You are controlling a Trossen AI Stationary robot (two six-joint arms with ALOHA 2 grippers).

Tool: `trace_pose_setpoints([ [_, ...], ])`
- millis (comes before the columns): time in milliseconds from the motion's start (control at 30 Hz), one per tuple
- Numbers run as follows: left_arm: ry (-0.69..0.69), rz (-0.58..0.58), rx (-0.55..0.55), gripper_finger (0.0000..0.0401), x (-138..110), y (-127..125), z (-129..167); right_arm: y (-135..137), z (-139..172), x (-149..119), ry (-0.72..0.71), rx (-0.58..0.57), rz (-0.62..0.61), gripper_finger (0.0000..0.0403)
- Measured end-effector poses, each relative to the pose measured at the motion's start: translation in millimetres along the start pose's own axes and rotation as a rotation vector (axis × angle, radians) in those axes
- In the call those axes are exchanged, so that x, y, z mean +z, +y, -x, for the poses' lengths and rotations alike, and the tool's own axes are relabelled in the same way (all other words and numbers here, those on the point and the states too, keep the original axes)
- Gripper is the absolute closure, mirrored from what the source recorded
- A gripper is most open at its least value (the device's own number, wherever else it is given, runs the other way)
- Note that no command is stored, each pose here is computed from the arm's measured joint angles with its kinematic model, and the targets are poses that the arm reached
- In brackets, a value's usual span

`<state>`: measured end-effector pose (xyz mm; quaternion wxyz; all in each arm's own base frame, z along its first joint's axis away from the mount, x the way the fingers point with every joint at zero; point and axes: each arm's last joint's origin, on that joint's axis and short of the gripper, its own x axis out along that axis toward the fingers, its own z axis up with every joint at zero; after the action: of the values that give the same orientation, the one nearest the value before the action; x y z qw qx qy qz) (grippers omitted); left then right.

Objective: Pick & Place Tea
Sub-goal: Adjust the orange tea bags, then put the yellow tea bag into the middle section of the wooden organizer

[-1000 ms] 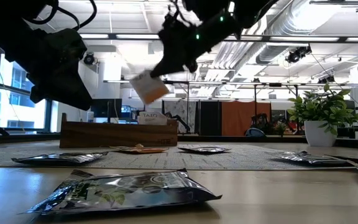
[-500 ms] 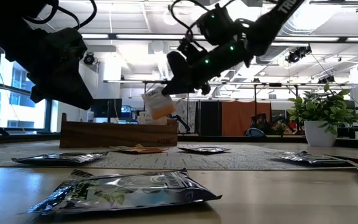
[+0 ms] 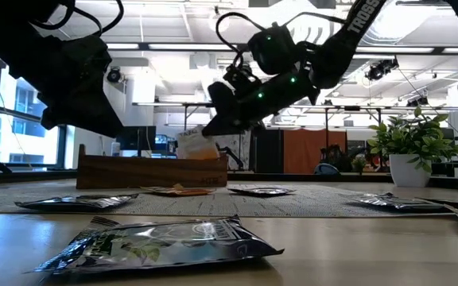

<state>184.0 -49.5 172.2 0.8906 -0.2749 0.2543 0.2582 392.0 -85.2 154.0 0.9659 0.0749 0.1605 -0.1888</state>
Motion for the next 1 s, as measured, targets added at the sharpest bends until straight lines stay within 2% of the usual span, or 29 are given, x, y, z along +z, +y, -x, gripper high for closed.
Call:
trace_pose_setpoints([
  [233,-0.001,-0.001,0.001,0.0302,-0.1,0.1,0.0,1.5,-0.4,3.3,-0.038,0.033,0.025,0.0392],
  [567,-0.002,0.0,0.0,0.0302,0.0,-0.1,0.0,0.4,-0.4,2.8,-0.035,0.006,0.055,0.0314],
  [700,-0.002,0.0,0.0,0.0302,0.0,-0.1,0.0,1.4,-0.2,6.4,-0.072,0.026,0.096,0.0296],
  [833,-0.001,0.001,-0.001,0.0302,0.1,-0.1,0.1,11.6,10.2,20.9,-0.11,0.093,0.147,0.0297],
  [1000,0.012,0.001,-0.01,0.0302,-0.3,-0.4,0.0,39.9,45.5,52.2,-0.139,0.208,0.226,0.031],
])
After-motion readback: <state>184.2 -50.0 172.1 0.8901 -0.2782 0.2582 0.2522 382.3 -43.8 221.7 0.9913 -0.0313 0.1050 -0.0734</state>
